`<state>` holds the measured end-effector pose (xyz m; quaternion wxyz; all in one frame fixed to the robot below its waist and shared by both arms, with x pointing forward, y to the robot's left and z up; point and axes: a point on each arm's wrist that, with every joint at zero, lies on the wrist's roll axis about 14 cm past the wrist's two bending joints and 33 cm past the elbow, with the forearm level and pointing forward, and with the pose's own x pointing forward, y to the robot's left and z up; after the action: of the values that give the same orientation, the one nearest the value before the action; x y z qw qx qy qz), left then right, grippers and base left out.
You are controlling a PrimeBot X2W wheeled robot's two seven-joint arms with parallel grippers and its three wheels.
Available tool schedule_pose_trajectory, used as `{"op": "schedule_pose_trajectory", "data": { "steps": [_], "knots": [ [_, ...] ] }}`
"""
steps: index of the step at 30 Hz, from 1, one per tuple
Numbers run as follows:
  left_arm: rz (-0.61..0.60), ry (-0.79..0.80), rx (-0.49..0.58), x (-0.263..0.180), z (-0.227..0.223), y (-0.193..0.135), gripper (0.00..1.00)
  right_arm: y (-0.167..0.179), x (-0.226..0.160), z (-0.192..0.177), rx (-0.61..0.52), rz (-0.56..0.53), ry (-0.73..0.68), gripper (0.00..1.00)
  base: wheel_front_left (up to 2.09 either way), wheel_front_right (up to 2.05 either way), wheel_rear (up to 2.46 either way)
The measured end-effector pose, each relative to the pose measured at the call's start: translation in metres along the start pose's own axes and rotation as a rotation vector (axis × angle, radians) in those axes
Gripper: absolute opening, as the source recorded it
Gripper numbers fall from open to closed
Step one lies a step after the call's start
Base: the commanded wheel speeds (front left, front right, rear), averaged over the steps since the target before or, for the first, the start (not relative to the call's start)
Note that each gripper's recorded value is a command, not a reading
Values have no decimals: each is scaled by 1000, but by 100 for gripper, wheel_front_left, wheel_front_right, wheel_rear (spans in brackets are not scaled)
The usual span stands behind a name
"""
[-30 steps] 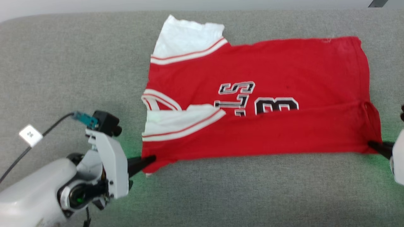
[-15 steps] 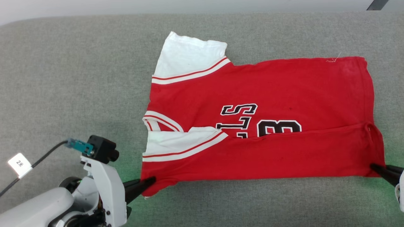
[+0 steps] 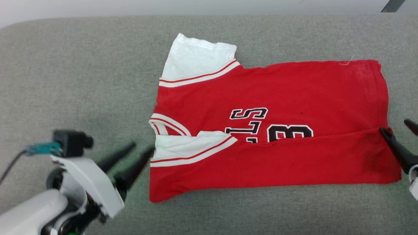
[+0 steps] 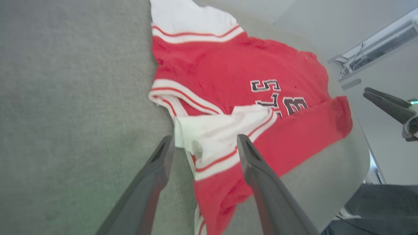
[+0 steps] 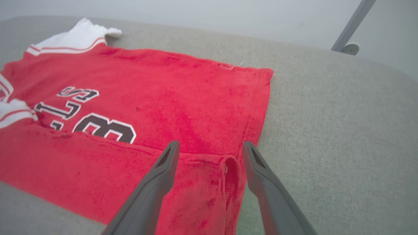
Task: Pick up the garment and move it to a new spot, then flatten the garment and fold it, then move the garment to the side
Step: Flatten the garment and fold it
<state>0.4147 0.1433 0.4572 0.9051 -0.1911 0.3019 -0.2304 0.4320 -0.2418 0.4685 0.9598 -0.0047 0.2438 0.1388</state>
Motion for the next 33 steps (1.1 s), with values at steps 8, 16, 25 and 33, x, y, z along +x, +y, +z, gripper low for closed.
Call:
{"op": "schedule_pose_trajectory", "data": {
  "steps": [8, 16, 25, 33],
  "knots": [
    [41, -347, 86, 29, 88, 11, 100, 5, 6, 44, 27, -56, -324, 100, 0, 0, 0],
    [30, -485, 167, 86, 175, 4, 100, -18, -6, 65, 120, -180, -531, 100, 0, 0, 0],
    [143, -190, 287, 170, 183, 24, 100, -34, -24, 48, 162, -267, -554, 100, 0, 0, 0],
    [225, 348, 188, 205, 108, 57, 100, -47, -34, 21, 172, -327, -485, 100, 0, 0, 0]
  ]
}}
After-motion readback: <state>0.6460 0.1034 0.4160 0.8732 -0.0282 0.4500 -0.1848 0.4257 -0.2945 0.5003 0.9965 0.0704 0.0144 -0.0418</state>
